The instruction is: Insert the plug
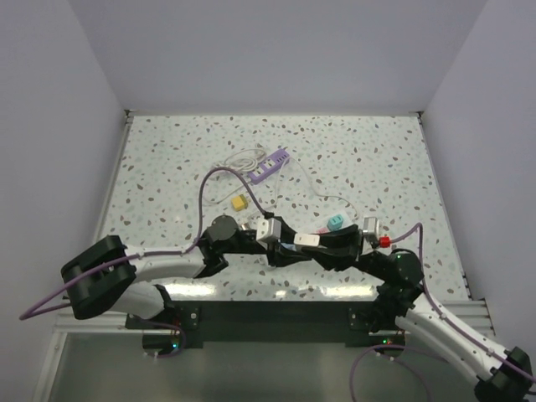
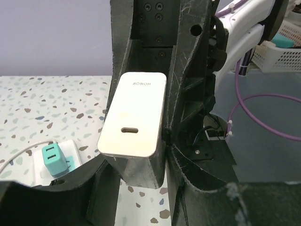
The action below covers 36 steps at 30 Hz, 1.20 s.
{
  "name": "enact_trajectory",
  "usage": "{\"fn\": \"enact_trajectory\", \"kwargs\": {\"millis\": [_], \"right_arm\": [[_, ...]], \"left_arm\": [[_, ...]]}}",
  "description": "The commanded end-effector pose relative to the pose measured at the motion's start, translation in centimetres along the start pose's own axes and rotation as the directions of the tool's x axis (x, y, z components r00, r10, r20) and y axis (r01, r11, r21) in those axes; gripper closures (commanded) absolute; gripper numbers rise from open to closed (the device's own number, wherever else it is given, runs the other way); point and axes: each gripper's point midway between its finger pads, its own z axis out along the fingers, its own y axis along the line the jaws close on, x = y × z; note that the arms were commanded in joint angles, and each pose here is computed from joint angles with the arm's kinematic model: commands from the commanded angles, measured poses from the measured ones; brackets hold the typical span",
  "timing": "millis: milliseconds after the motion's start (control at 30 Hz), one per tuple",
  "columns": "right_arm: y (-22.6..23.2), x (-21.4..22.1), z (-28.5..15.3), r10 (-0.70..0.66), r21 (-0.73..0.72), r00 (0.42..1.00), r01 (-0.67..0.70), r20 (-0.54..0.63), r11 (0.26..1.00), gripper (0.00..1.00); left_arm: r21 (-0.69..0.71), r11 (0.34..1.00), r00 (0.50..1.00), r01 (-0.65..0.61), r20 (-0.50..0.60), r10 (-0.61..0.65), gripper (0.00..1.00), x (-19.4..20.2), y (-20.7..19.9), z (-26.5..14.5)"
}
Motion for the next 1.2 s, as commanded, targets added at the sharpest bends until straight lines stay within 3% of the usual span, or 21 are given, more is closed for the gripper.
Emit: {"fn": "enact_trajectory", "kwargs": {"millis": [0,167,367,500,733,1167], "right_arm": [[-1.4,0.1,0.2,-0.014,0.086,0.997,0.02,-0.081,0.996,0.93],[-1.9,-0.6,-0.2,-0.03,0.139,0.988,0.052,-0.151,0.989,0.47],[-2.9,-0.7,-1.1,-0.008,0.231,0.982,0.053,-0.191,0.971,0.13],[-3.4,0.1,-1.5,0.013,0.259,0.97,0.052,-0.242,0.965,0.14],[-2.1,4.3,-0.9,0.105,0.155,0.911,-0.046,-0.399,0.987,0.19],[0.5,6.7,0.3,0.096,0.028,0.866,-0.094,-0.49,0.995,0.23]], "left_arm": [[0.048,0.995,0.996,-0.089,-0.01,0.09,1.0,-1.0,0.1,0.9],[0.114,0.985,0.987,-0.133,-0.079,0.143,1.0,1.0,0.3,-0.2],[0.13,0.978,0.963,-0.163,-0.196,0.187,1.0,3.8,1.2,-1.7],[0.155,0.972,0.959,-0.174,-0.197,0.203,1.0,3.9,0.9,-2.3],[0.245,0.955,0.933,-0.164,-0.276,0.231,1.0,5.3,0.3,-3.0],[0.304,0.945,0.934,-0.118,-0.289,0.209,1.0,5.1,0.2,-4.7]]}}
